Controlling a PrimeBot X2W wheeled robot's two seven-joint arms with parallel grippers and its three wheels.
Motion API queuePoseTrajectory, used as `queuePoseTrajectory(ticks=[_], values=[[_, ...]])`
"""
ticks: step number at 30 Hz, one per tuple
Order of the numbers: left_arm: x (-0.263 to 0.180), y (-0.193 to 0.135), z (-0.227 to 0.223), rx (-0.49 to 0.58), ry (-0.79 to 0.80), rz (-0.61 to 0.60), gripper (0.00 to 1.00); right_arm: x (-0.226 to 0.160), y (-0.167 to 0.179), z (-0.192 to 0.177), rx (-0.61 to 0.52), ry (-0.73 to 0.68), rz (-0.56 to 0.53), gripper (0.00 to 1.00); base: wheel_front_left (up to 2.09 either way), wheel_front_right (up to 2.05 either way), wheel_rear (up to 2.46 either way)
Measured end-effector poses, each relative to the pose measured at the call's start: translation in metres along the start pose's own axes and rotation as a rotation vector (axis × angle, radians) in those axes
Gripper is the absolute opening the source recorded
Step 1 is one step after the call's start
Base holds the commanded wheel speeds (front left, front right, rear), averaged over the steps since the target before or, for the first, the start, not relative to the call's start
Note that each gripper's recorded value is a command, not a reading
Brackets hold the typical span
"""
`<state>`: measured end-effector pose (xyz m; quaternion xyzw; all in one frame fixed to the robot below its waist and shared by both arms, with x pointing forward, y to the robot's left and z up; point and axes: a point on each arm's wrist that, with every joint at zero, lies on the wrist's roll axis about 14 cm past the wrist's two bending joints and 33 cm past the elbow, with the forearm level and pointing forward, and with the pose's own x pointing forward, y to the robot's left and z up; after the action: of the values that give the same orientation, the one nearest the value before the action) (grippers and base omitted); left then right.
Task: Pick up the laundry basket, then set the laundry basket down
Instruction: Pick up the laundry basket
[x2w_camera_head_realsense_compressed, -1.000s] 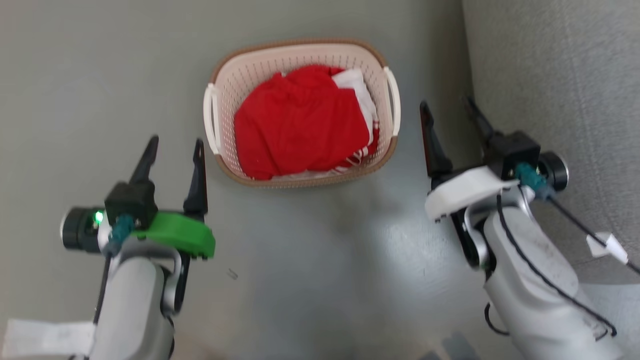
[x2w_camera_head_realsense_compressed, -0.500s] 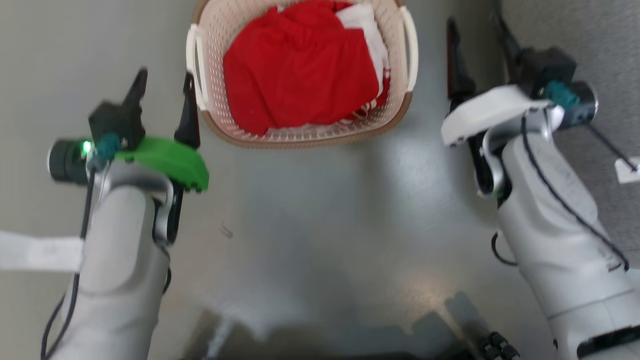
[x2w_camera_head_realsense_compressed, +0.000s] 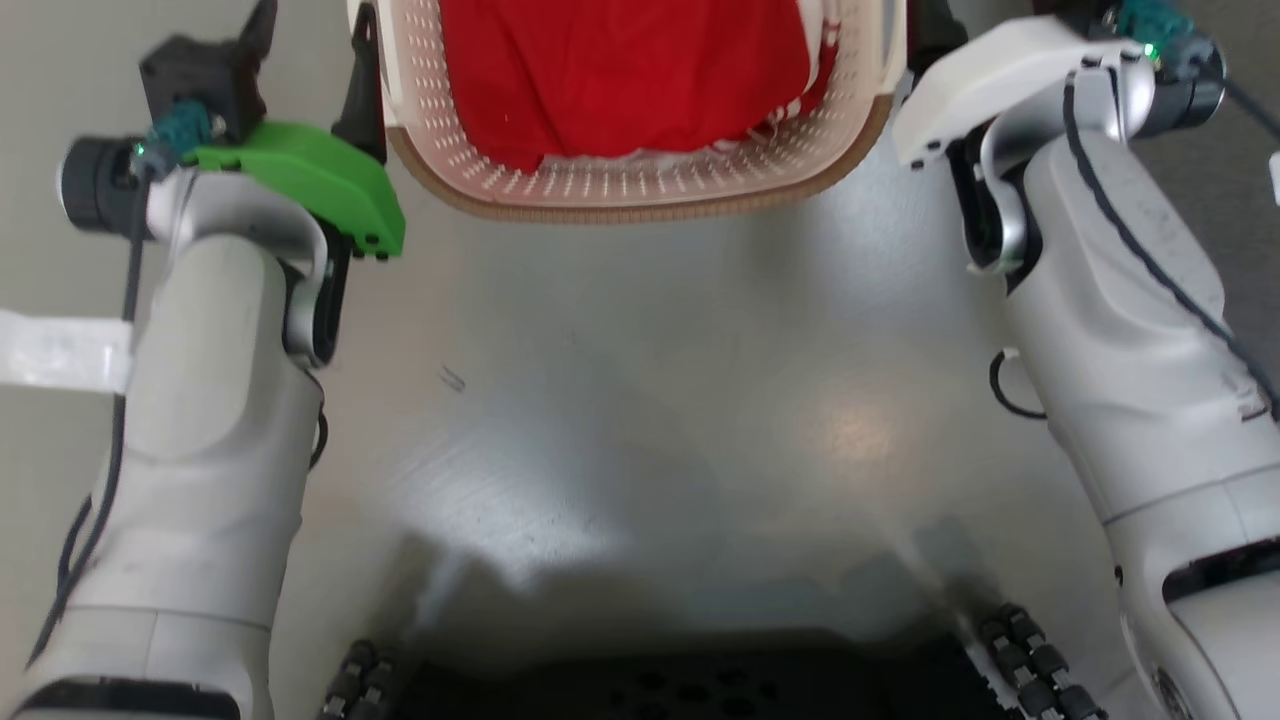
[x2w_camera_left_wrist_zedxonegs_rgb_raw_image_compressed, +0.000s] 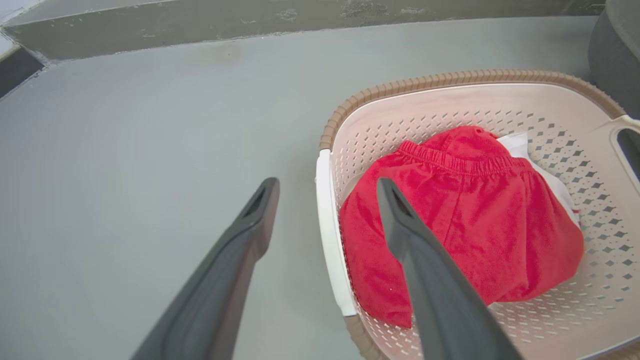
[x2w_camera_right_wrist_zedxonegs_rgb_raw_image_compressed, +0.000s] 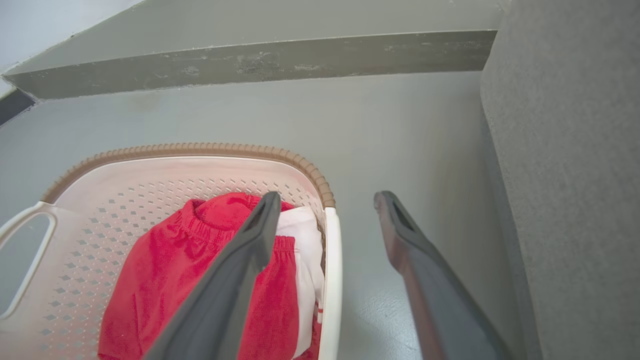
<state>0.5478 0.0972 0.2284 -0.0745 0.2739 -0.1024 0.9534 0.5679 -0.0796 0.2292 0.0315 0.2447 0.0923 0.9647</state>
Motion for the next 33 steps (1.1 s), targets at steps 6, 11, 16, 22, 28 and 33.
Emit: queuePoseTrajectory(ticks=[6,11,16,22,28,33], values=[[0.015,0.008,-0.034,-0.012,0.079,0.005,1.0,0.015,-0.004,-0.041,0.007,0.092,-0.005,1.0,0.0,0.0,0.0],[0.019,0.015,-0.065,-0.016,0.154,0.018,1.0,0.023,-0.002,-0.066,0.01,0.146,0.002,1.0,0.0,0.0,0.0],[0.023,0.016,-0.08,-0.014,0.193,0.017,1.0,0.028,0.0,-0.083,0.006,0.185,0.011,1.0,0.0,0.0,0.0],[0.029,0.016,-0.088,-0.006,0.212,0.005,1.0,0.029,-0.001,-0.099,0.021,0.234,0.007,1.0,0.0,0.0,0.0],[0.032,0.015,-0.093,0.008,0.232,-0.003,1.0,0.031,0.0,-0.109,0.02,0.282,0.01,1.0,0.0,0.0,0.0],[0.034,0.015,-0.094,0.02,0.237,-0.014,1.0,0.033,0.001,-0.112,0.032,0.302,0.011,0.76,0.0,0.0,0.0]])
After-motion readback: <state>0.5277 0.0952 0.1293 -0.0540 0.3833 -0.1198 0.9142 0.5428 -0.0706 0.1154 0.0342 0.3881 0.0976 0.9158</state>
